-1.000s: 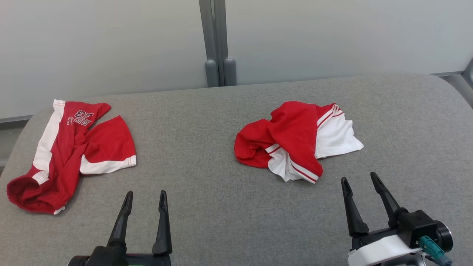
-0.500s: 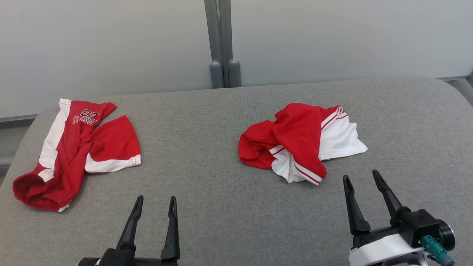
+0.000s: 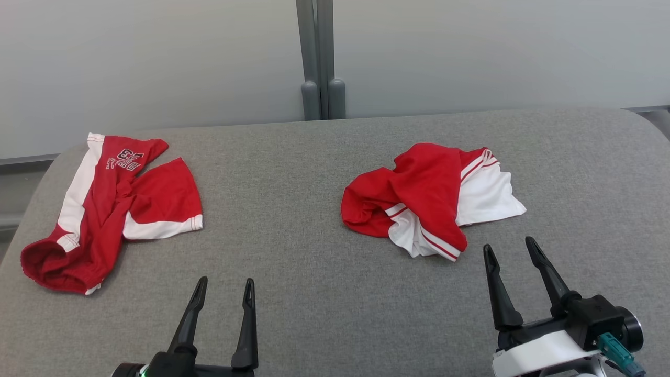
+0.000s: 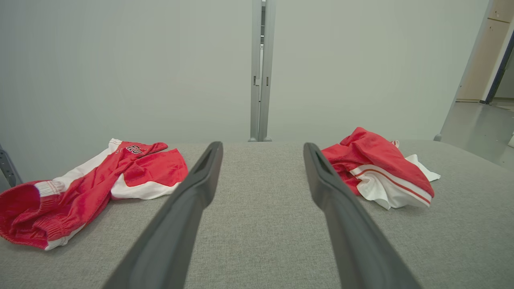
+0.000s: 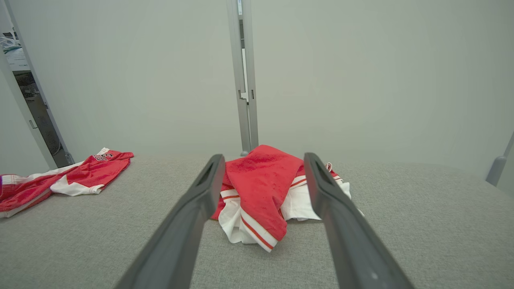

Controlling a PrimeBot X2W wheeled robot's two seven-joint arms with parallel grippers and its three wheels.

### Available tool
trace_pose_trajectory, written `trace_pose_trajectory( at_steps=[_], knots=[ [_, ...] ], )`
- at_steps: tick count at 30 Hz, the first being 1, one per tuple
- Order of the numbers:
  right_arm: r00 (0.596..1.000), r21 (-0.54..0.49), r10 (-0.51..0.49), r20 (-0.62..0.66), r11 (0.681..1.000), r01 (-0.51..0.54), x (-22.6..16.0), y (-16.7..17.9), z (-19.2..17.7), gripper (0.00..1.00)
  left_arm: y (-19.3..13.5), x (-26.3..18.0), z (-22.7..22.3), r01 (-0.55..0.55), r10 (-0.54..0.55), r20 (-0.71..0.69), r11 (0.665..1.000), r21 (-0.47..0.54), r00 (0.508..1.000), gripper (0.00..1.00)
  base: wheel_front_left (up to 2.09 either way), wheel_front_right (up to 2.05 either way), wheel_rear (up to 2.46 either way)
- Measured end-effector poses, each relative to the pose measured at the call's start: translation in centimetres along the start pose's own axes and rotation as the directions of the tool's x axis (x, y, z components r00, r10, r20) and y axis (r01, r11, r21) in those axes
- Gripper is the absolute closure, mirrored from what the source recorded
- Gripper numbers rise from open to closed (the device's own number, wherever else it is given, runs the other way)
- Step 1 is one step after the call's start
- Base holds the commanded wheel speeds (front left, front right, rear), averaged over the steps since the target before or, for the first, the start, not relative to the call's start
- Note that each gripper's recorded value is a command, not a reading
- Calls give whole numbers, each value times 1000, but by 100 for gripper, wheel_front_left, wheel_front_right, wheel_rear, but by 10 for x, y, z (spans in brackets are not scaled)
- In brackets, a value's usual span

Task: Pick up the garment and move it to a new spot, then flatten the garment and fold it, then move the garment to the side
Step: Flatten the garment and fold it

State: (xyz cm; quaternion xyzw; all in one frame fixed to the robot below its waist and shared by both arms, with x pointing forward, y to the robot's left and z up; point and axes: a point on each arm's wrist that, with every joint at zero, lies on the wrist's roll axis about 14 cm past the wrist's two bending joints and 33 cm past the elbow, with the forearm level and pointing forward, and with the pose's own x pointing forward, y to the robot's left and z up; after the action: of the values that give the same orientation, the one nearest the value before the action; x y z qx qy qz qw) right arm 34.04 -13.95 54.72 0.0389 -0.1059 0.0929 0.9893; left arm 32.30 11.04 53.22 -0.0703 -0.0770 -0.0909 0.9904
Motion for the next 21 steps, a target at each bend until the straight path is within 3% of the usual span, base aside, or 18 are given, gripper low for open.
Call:
trace_pose_trajectory(
  at_steps=[21],
  knots=[
    [1000, 11, -6, -8, 1000, 6, 1, -2, -3, 0, -2, 1, -1, 9, -9, -3, 1000, 14, 1000, 0, 0, 0, 0]
  ],
)
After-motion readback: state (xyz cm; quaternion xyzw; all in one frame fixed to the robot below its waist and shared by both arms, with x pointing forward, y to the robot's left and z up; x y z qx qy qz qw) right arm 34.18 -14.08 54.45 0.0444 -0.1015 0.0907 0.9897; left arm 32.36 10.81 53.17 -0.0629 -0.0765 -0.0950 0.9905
